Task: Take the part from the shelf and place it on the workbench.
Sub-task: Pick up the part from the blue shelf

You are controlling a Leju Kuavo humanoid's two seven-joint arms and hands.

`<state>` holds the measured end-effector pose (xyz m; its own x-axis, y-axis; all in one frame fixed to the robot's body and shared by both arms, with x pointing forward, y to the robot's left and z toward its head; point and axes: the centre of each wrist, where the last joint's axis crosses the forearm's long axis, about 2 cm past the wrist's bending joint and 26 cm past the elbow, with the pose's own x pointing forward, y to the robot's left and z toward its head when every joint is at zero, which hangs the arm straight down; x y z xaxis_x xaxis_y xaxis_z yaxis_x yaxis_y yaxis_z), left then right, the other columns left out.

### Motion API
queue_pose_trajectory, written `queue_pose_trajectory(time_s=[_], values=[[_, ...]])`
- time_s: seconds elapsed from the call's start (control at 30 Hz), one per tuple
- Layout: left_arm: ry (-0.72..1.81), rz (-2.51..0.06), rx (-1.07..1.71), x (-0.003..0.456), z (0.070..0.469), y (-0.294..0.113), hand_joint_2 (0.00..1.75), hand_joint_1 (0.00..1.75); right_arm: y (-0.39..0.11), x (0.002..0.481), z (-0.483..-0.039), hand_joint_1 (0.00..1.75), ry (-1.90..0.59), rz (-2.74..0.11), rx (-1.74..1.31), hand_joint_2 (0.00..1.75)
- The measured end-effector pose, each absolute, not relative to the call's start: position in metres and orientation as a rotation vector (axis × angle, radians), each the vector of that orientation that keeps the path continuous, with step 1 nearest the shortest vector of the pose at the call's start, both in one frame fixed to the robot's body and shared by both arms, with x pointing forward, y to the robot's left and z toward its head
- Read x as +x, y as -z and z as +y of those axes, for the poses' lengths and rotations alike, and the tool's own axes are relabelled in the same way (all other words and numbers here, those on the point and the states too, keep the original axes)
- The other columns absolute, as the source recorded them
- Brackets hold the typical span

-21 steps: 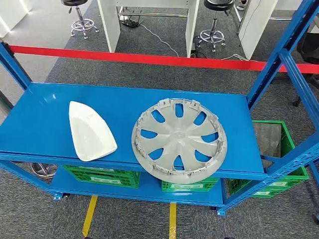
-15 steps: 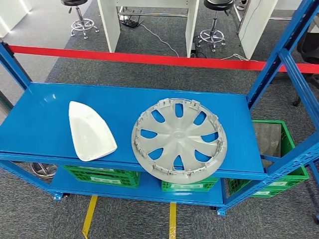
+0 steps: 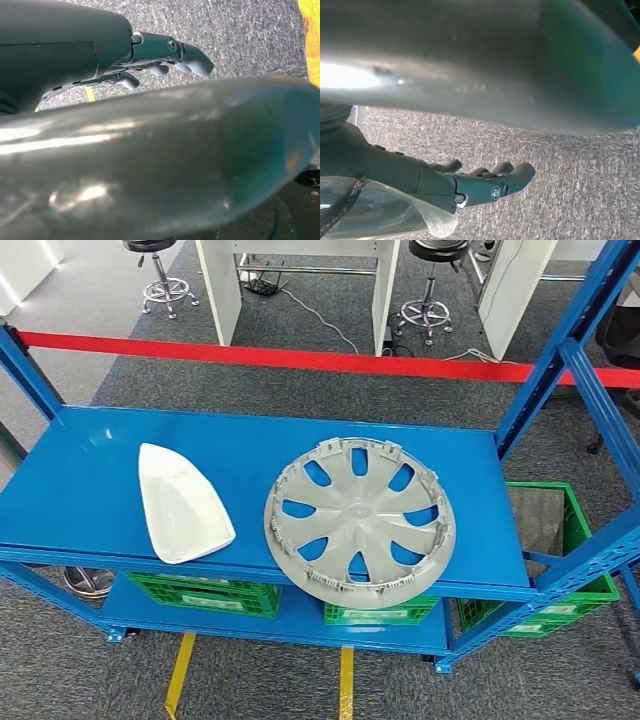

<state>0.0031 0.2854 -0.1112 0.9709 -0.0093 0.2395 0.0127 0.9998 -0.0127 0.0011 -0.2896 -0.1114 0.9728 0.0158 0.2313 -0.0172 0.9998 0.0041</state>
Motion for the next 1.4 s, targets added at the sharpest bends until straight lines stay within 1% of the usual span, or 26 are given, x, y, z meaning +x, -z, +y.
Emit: queue_pose_trajectory(time_s=[0.03,0.07,0.2,0.4,0.47,0.53,0.6,0.87,1.17,1.4], values=[[0.011,-0.242,-0.014,0.003,0.286,0.111,1.75,0.0,0.111,0.001,-0.29,0.0,-0.016,-0.234,0.006,1.31],[0.011,-0.241,-0.014,0.003,0.286,0.111,1.75,0.0,0.111,0.001,-0.29,0.0,-0.014,-0.234,0.005,1.75],[0.011,-0.252,-0.021,0.008,0.283,0.111,1.75,0.0,0.111,0.006,-0.288,0.0,-0.022,-0.247,0.009,1.75],[0.018,-0.374,-0.108,0.034,0.264,0.109,1.75,0.0,0.109,0.035,-0.278,0.0,-0.052,-0.373,0.02,1.75],[0.021,-0.418,-0.146,0.04,0.257,0.108,0.87,0.0,0.109,0.043,-0.274,0.0,-0.056,-0.416,0.027,1.75],[0.025,-0.462,-0.186,0.046,0.25,0.107,0.0,0.0,0.108,0.05,-0.27,0.0,-0.061,-0.459,0.037,0.87],[0.033,-0.508,-0.231,0.053,0.243,0.105,0.0,0.0,0.107,0.057,-0.265,0.0,-0.067,-0.5,0.049,0.0],[0.141,-0.703,-0.436,0.083,0.216,0.097,0.0,0.0,0.103,0.079,-0.253,0.0,-0.108,-0.629,0.119,0.0],[0.434,-0.867,-0.674,0.11,0.192,0.085,0.0,0.0,0.099,0.098,-0.244,0.0,-0.175,-0.688,0.183,0.0],[0.646,-0.933,-0.891,0.127,0.181,0.075,0.0,0.0,0.096,0.11,-0.238,0.0,-0.246,-0.705,0.222,0.0]])
